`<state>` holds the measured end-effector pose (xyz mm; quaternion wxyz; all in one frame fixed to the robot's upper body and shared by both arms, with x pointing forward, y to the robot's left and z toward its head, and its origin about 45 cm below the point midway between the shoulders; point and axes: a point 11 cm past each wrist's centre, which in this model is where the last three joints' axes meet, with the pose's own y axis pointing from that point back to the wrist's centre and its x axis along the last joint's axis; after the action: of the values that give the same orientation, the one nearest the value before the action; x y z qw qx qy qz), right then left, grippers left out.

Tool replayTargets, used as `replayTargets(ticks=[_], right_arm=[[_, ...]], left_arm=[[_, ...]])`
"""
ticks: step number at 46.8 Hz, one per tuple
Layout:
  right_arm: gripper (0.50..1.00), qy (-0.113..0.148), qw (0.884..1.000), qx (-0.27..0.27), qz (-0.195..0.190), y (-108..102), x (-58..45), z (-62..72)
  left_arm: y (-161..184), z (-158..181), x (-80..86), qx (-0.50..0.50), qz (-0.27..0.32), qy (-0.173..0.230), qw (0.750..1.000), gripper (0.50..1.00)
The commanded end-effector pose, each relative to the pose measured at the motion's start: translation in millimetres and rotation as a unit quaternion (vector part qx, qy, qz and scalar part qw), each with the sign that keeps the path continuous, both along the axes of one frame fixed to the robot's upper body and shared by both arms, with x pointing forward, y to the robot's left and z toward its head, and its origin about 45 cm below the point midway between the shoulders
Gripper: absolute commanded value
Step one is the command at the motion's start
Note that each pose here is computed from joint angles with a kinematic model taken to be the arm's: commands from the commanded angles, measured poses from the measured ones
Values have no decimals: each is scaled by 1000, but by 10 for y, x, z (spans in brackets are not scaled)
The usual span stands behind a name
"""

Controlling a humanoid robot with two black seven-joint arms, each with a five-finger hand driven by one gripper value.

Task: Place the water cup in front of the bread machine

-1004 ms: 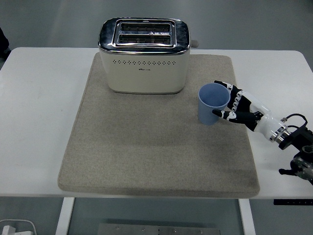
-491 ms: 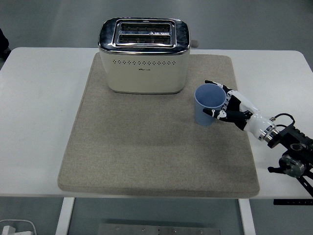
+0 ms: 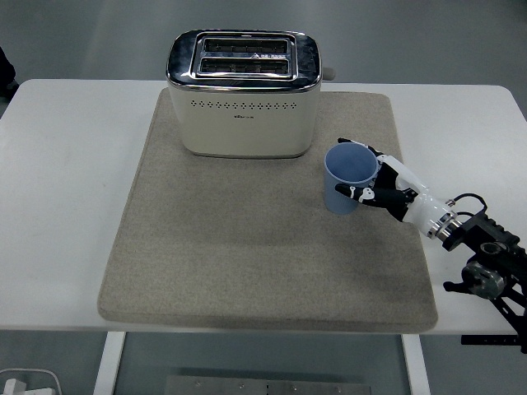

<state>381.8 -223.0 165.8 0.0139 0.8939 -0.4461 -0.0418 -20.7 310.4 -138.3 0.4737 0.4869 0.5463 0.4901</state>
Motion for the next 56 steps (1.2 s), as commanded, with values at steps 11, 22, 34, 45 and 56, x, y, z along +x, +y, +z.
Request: replayTargets(ticks=[11,22,34,45,56], right_arm=[[543,-3,1000,2,2,7,-2,12],[500,-20,1000,12,10,113,57,142],[500,-32,999,30,29,378,93,260],[500,-45,997,26,62,796,27,270],[500,-49,995,30,84,1151,-29,288]], left_arm=[[-37,-1,-7,-5,0,0,1000,1000],[-42,-1,-7,-6,0,0,1000,1000],[-42,-1,-8,-6,0,1,1000,1000],[-58,-1,1,-8,-1,0,1000,1000],[-74,-2,2,-11,-1,0,1000,1000]])
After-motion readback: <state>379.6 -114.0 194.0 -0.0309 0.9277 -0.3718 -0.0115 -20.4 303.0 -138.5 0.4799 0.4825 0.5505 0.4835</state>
